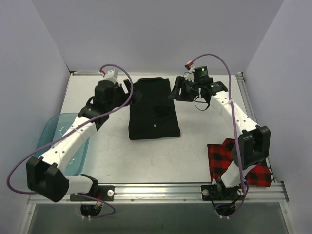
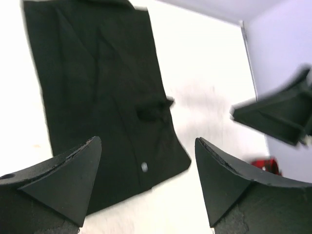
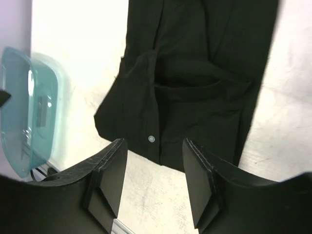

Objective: Fold and stack the long sleeve shirts
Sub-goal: Fold the shirt

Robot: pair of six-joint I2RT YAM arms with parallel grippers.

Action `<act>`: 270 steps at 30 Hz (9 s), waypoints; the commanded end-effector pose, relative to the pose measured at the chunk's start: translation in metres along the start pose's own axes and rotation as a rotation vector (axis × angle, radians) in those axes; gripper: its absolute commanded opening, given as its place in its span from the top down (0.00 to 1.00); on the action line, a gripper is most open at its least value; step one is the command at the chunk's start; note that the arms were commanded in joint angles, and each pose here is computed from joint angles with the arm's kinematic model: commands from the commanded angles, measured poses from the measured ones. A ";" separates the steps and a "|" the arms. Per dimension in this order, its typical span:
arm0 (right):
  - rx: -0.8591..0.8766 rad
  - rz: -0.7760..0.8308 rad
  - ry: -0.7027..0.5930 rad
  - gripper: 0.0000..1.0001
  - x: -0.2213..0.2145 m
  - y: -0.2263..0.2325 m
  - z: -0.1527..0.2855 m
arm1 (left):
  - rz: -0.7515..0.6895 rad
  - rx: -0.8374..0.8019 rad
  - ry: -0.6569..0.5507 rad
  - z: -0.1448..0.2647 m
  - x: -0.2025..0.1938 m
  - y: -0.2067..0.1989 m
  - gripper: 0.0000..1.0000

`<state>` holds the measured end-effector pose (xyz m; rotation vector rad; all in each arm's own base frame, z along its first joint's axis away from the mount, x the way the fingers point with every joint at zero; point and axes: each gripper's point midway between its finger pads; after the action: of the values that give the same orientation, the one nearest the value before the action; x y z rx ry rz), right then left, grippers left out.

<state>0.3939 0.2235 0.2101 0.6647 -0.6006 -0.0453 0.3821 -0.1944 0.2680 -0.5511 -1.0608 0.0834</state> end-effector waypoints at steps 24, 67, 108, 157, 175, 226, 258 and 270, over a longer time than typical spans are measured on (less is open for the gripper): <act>-0.043 -0.141 0.102 0.62 -0.009 -0.056 -0.135 | -0.245 0.231 0.315 -0.085 -0.181 0.068 0.14; 0.173 -0.402 -0.010 0.60 -0.118 -0.066 -0.071 | 0.136 0.083 0.259 -0.014 -0.195 0.054 0.21; 0.183 -0.225 0.328 0.61 -0.206 -0.025 -0.112 | -0.006 0.156 0.189 -0.160 -0.081 0.119 0.65; 0.440 -0.092 0.298 0.61 -0.189 0.089 -0.113 | -0.096 0.322 0.366 -0.118 -0.152 0.127 0.85; 0.301 -0.217 0.382 0.61 -0.256 0.014 -0.151 | -0.135 0.377 0.353 -0.120 -0.135 0.132 0.89; 0.113 -0.207 0.280 0.52 -0.191 -0.023 -0.071 | 0.011 0.325 0.059 -0.049 -0.051 0.105 0.06; -0.360 -0.308 0.270 0.64 -0.202 -0.178 -0.039 | 0.129 0.241 0.757 0.033 -0.331 0.072 0.79; -0.278 -0.133 0.104 0.59 -0.160 -0.115 0.029 | 0.045 0.094 0.490 0.083 -0.268 0.002 0.09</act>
<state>0.2834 0.1460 0.0583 0.4420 -0.4252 -0.2776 0.1590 -0.2762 0.0607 -0.5701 -0.4430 -0.0235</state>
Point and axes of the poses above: each gripper's point midway between its finger pads, its own z axis back along the fingers, its own y axis along the line the jaws close on, x = y × z, and after that the axes turned 7 degrees about -z, right-handed
